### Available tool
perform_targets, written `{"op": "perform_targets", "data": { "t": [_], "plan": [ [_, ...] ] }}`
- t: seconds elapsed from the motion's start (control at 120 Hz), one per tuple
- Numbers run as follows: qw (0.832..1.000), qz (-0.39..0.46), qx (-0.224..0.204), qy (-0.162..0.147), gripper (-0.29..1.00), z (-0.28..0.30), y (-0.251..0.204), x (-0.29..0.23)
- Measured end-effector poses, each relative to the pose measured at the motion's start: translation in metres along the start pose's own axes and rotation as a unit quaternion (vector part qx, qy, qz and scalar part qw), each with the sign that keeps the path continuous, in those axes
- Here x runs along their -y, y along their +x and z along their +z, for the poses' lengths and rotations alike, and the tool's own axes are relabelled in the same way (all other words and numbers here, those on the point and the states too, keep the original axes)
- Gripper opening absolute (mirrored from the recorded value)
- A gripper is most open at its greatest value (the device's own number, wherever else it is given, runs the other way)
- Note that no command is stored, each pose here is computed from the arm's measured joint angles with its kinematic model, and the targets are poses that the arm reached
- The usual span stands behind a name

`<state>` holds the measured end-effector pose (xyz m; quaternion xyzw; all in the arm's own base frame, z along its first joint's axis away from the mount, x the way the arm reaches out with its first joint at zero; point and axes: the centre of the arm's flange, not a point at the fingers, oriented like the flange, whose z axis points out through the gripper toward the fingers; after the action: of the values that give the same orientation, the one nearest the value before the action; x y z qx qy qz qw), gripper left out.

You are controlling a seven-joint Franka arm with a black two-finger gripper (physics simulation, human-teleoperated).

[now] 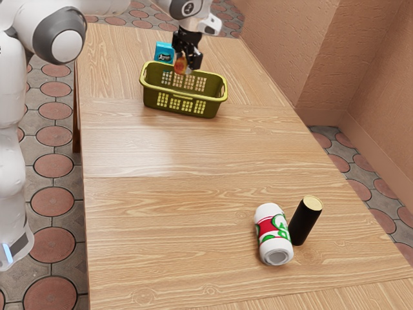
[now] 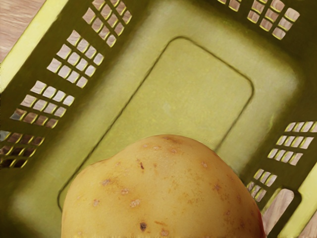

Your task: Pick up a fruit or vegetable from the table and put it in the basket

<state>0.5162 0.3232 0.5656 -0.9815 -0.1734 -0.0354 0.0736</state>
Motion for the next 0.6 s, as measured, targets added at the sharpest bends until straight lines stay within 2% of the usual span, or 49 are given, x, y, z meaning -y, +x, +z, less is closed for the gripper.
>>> {"op": "perform_targets", "data": {
  "t": [0.283, 0.417, 0.55, 0.6],
  "plan": [
    [0.999, 0.021, 0.024, -0.010, 0.36, 0.032, 0.001, 0.026],
    [0.999, 0.037, 0.023, -0.021, 0.56, 0.035, 0.001, 0.028],
    [0.998, 0.059, 0.014, -0.025, 0.65, 0.027, 0.003, 0.022],
    [0.996, 0.087, 0.002, -0.032, 0.67, 0.006, 0.001, -0.007]
  ]
}}
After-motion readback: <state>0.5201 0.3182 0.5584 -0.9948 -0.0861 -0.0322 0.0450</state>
